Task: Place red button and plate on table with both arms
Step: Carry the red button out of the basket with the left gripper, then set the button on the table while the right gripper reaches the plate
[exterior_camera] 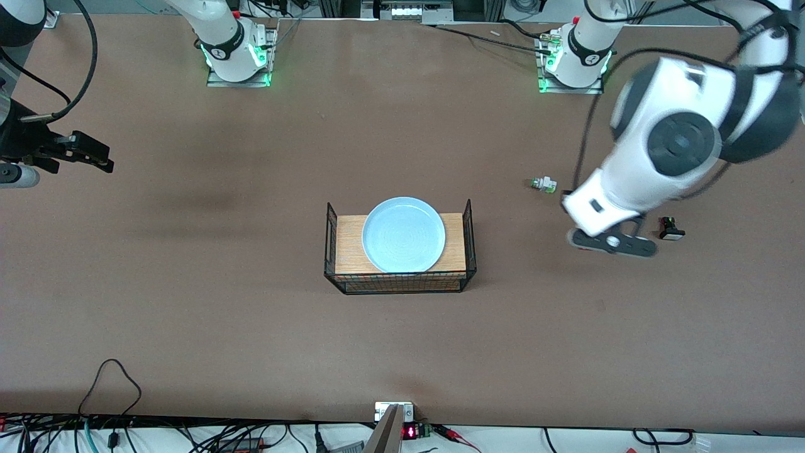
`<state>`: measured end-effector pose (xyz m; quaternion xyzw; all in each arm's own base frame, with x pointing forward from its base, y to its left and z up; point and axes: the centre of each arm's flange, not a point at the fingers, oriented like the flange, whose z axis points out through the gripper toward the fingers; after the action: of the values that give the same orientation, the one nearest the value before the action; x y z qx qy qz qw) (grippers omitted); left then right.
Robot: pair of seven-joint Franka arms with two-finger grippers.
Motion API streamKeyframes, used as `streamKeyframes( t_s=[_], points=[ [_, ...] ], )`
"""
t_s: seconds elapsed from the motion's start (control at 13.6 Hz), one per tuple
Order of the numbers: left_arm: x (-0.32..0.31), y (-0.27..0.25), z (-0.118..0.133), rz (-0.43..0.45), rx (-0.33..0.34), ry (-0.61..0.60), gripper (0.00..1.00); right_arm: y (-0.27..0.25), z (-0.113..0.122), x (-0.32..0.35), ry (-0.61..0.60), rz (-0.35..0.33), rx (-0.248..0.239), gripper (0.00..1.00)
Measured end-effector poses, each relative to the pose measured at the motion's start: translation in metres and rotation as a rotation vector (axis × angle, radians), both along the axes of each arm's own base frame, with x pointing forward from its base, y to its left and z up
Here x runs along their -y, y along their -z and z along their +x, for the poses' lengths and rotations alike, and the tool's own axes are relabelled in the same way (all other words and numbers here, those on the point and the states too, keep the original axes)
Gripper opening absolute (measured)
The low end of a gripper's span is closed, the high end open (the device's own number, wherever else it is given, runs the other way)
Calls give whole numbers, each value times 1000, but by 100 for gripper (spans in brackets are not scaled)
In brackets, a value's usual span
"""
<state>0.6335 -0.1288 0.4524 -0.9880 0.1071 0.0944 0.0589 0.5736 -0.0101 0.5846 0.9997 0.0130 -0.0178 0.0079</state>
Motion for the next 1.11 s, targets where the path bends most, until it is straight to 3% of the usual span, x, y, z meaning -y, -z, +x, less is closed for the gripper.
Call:
streamKeyframes(
  t_s=[0.15,0.37,0.59,0.81,1.11],
  points=[
    [-56,45,7,-19,0,28,41,1,0,0,1,0,-1,100],
    [-116,119,5,-60,69,98,41,3,1,0,6,1,-6,100],
    [-134,186,-10,-78,121,115,41,17,5,-27,156,38,-33,100],
    [-140,235,-16,-89,120,109,41,49,9,-115,343,13,-87,100],
    [-159,272,-19,-99,114,86,41,80,-7,-248,531,-1,-82,100]
  ],
)
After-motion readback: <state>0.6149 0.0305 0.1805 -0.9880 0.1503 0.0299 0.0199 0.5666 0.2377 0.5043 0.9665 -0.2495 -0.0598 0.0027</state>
